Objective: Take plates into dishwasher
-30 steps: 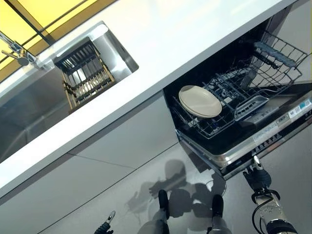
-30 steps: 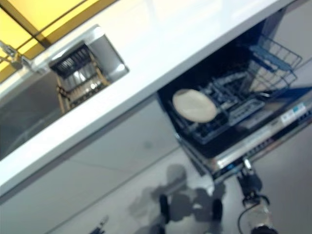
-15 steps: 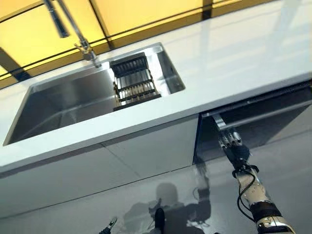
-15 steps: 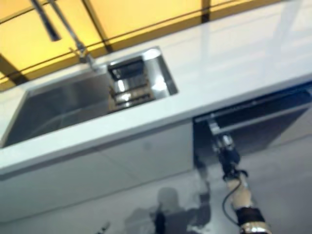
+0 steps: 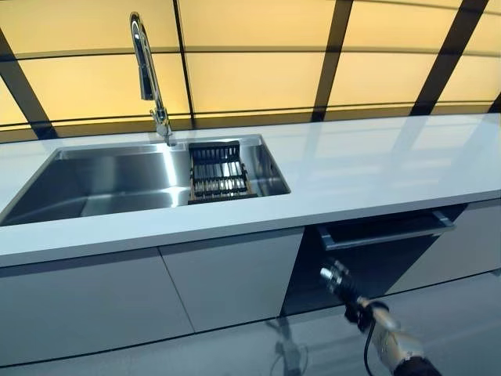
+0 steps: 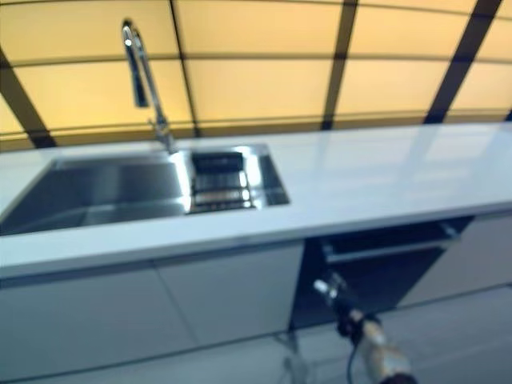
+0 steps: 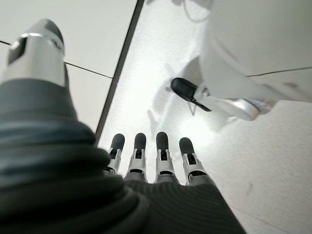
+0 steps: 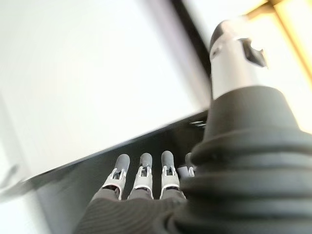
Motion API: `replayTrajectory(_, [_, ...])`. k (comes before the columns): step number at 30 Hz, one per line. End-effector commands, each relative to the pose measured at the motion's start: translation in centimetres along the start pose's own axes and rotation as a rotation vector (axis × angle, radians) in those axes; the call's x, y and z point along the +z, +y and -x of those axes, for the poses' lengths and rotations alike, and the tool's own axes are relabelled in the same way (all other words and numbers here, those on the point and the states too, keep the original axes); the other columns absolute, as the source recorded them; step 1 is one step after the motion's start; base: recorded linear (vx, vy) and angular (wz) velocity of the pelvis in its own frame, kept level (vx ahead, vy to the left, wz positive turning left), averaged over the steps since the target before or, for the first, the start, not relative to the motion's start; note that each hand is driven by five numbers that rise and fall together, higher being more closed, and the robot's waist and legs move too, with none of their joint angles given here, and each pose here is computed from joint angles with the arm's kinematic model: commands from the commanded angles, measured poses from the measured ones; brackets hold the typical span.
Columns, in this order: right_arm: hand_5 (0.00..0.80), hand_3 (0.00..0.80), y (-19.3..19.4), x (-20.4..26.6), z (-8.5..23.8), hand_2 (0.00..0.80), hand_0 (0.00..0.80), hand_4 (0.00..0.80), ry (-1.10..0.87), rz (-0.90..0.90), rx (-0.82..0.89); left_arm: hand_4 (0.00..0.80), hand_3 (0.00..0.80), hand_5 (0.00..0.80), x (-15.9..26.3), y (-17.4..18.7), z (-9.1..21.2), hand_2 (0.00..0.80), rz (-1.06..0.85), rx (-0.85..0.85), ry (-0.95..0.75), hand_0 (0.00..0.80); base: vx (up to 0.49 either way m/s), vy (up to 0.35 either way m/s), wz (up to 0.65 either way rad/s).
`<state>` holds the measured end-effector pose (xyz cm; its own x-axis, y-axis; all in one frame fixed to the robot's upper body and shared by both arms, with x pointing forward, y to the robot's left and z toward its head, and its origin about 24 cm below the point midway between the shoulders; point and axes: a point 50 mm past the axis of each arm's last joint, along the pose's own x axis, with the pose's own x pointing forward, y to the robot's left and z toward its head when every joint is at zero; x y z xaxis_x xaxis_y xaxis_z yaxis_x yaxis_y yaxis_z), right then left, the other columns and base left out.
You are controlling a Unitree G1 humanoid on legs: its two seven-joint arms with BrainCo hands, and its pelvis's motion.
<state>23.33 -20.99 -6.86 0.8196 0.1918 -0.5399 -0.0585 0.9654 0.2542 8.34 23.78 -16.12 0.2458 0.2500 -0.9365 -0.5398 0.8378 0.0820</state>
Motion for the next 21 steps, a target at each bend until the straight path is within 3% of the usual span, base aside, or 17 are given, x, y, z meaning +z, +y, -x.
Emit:
replayTrajectory(1, [0.0, 0.0, 1.9, -2.5, -0.2, 0.0, 0.0, 0.0, 0.091, 0.092, 0.054, 0.0, 0.0, 0.0, 0.2, 0.4, -0.2, 0.0, -0.077, 0.055, 0.023, 0.0, 0.031, 0.023, -0.03])
replayTrajectory(4, [0.0, 0.0, 2.3, -7.2, 0.5, 0.0, 0.0, 0.0, 0.283, 0.07, 0.029, 0.0, 0.0, 0.0, 0.1, -0.5, -0.2, 0.0, -0.08, 0.044, 0.051, 0.0, 0.044, 0.035, -0.03])
replayTrajectory(9, [0.0, 0.0, 2.8, -10.8, 1.3, 0.0, 0.0, 0.0, 0.428, 0.005, 0.014, 0.0, 0.0, 0.0, -0.3, -2.0, -0.2, 0.0, -0.103, 0.011, 0.081, 0.0, 0.046, 0.052, -0.01])
replayTrajectory(21, [0.0, 0.0, 3.0, -12.8, 2.3, 0.0, 0.0, 0.0, 0.539, 0.077, 0.059, 0.0, 0.0, 0.0, -1.5, -3.4, -0.1, 0.0, -0.12, -0.052, 0.129, 0.0, 0.046, 0.028, 0.02])
